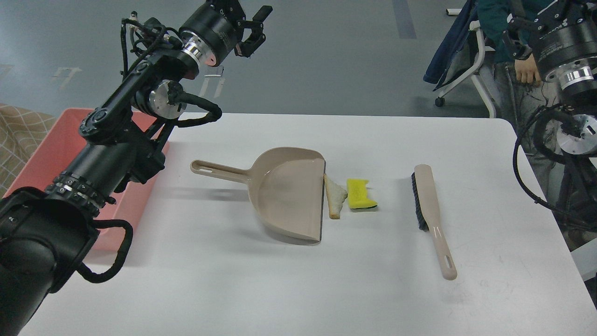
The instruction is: Sweep and dump garbage into bin
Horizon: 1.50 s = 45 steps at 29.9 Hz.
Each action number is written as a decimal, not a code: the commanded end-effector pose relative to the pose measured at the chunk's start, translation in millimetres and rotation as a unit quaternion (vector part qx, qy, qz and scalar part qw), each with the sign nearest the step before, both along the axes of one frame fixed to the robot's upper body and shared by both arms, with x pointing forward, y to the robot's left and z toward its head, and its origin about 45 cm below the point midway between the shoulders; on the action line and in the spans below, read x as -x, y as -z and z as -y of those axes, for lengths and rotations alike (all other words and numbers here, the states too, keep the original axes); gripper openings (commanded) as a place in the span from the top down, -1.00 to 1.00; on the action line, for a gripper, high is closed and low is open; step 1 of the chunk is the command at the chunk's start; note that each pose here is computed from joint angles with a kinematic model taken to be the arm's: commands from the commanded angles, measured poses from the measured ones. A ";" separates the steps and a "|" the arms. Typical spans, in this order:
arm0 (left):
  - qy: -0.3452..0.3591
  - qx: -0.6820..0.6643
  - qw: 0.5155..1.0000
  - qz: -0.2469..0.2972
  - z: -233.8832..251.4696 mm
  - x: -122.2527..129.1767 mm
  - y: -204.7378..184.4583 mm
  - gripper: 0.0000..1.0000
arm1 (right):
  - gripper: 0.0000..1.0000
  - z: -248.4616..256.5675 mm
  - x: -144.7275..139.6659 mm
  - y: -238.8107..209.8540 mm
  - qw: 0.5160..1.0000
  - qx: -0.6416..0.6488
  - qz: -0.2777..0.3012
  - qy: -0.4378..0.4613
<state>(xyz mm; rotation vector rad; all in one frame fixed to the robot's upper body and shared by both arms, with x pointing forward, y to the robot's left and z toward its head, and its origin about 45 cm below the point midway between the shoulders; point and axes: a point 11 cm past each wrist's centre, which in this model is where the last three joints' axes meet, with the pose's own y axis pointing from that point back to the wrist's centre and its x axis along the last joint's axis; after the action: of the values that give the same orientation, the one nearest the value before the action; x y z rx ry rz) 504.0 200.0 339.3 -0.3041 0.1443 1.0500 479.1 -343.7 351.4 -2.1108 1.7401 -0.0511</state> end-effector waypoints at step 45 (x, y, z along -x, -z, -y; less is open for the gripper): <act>-0.037 -0.010 0.999 -0.008 -35.6 -2.9 4.0 -0.96 | -0.99 31.2 0.6 -10.4 0.998 0.056 -0.010 0.031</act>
<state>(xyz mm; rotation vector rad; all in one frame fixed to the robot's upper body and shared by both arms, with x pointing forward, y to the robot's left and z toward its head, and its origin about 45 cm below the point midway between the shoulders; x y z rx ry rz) 506.9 233.4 335.0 -0.2836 0.1376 1.1230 478.8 -373.2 362.2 -2.1429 1.8493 -0.1454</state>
